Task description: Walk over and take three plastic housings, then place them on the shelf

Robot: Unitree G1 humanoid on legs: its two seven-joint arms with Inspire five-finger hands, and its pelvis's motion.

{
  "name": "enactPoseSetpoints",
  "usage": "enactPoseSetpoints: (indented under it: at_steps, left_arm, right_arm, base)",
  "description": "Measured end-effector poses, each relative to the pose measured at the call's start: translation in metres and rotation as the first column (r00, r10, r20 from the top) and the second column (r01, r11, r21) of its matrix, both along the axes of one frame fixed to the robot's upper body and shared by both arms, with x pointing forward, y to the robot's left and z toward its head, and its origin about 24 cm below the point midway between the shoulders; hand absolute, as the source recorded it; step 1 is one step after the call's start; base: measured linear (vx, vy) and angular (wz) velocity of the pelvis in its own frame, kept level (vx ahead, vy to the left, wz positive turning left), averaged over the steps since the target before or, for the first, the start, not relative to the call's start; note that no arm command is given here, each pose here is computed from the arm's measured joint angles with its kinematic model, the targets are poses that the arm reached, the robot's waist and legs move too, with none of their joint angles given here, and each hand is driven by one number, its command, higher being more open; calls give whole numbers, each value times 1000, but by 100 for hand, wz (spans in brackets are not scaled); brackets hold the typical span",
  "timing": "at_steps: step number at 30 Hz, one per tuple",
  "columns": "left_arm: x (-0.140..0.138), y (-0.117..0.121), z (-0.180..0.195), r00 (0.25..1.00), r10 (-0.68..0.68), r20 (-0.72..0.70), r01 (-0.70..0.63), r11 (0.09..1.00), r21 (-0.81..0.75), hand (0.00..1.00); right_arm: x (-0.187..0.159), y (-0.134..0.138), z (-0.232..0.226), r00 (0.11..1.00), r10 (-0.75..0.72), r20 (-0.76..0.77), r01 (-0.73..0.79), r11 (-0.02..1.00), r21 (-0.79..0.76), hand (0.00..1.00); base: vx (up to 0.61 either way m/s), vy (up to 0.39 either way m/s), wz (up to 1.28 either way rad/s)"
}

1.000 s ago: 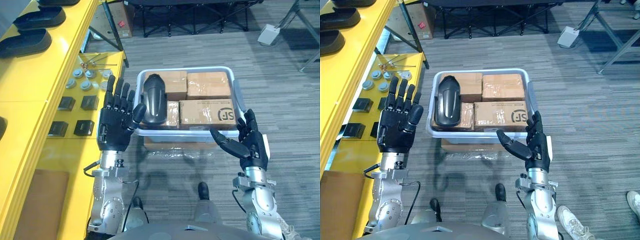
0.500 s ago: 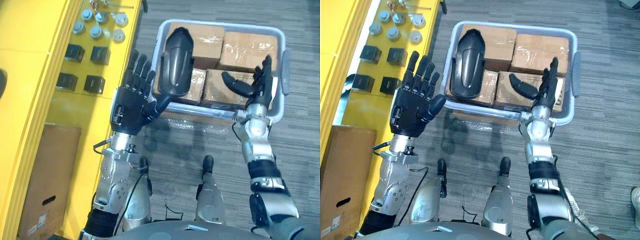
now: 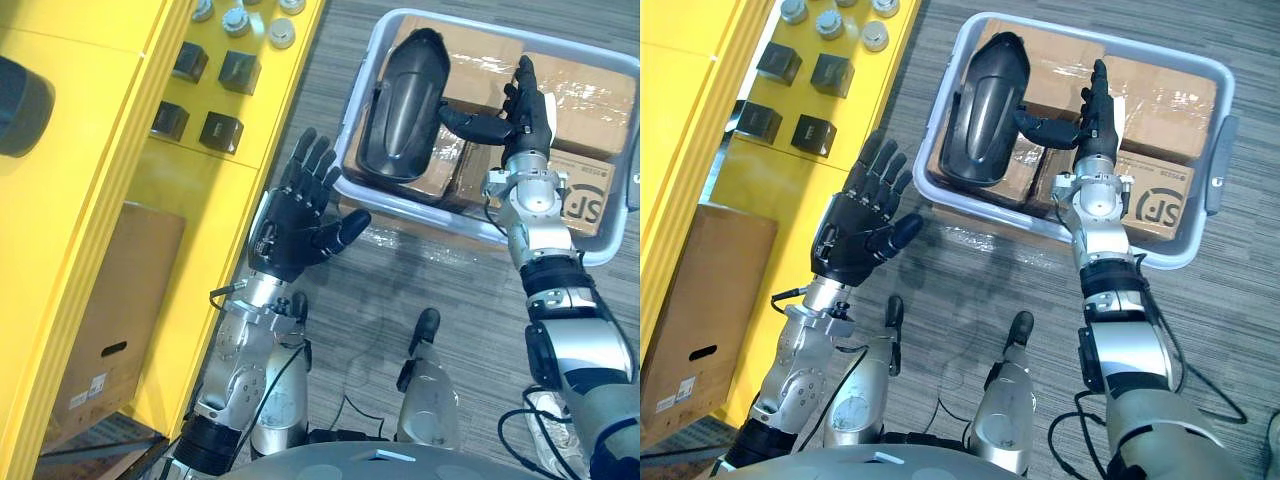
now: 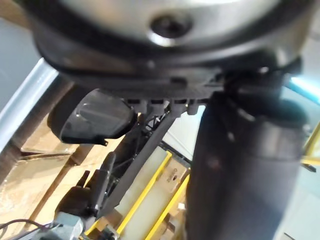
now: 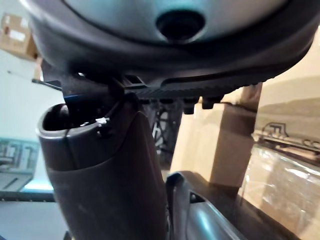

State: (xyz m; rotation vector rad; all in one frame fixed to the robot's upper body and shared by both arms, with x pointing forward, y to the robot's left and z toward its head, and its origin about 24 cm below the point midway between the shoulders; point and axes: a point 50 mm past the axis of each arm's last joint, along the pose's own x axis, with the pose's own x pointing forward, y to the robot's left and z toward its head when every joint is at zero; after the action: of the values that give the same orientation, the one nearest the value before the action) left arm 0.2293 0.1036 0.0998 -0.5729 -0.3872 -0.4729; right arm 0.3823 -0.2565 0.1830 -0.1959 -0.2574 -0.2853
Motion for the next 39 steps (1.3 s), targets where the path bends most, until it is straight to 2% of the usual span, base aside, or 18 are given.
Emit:
enactPoseSetpoints:
  at_steps: [8,9,11,14,19,22,24,30,35,39]
  left_arm:
    - [4,-5,-12,998,-11,-58,12,1000,11,100]
    - [4,-6,-13,998,-14,-61,15,1000,11,100]
    - [3,-7,-13,998,-20,-62,20,1000,10,100]
    - [4,-8,-15,996,-31,-79,30,1000,-9,100]
    - [6,-5,-25,991,-23,-132,19,999,-35,100]
    - [4,-4,-34,986,-18,-168,13,999,-32,100]
    - [2,-3,-36,984,-14,-178,8,999,-32,100]
    - [-2,0,-41,980,-4,-201,-3,999,-36,100]
    - [-5,4,-41,982,-10,-191,6,1000,-22,100]
    - [-8,7,-32,990,-29,-138,31,999,10,100]
  right_arm:
    - [11,-17,7,982,-78,-175,70,996,-51,100]
    - [12,-19,9,977,-83,-196,74,996,-53,0]
    - [15,-19,12,971,-83,-225,73,996,-54,0]
    - [16,-26,19,952,-122,-280,87,987,-134,0]
    - [12,-50,36,892,-261,-370,145,939,-313,0]
    - [10,-58,39,849,-346,-399,206,913,-352,0]
    - [8,-63,39,802,-430,-414,214,854,-474,0]
    - [5,-67,44,746,-497,-444,267,833,-485,0]
    - [4,-68,46,742,-535,-403,312,808,-499,0]
    - [4,-69,58,760,-585,-284,372,750,-547,0]
  base:
    - [-75,-28,10]
    - [-61,-27,4]
    - [-63,-38,6]
    - [-53,-32,11]
    - [-28,-26,14]
    - [-11,-24,9]
    - [-6,-20,11]
    - [-14,-22,7]
    - [-61,-32,-1]
    - [-60,-30,-4]
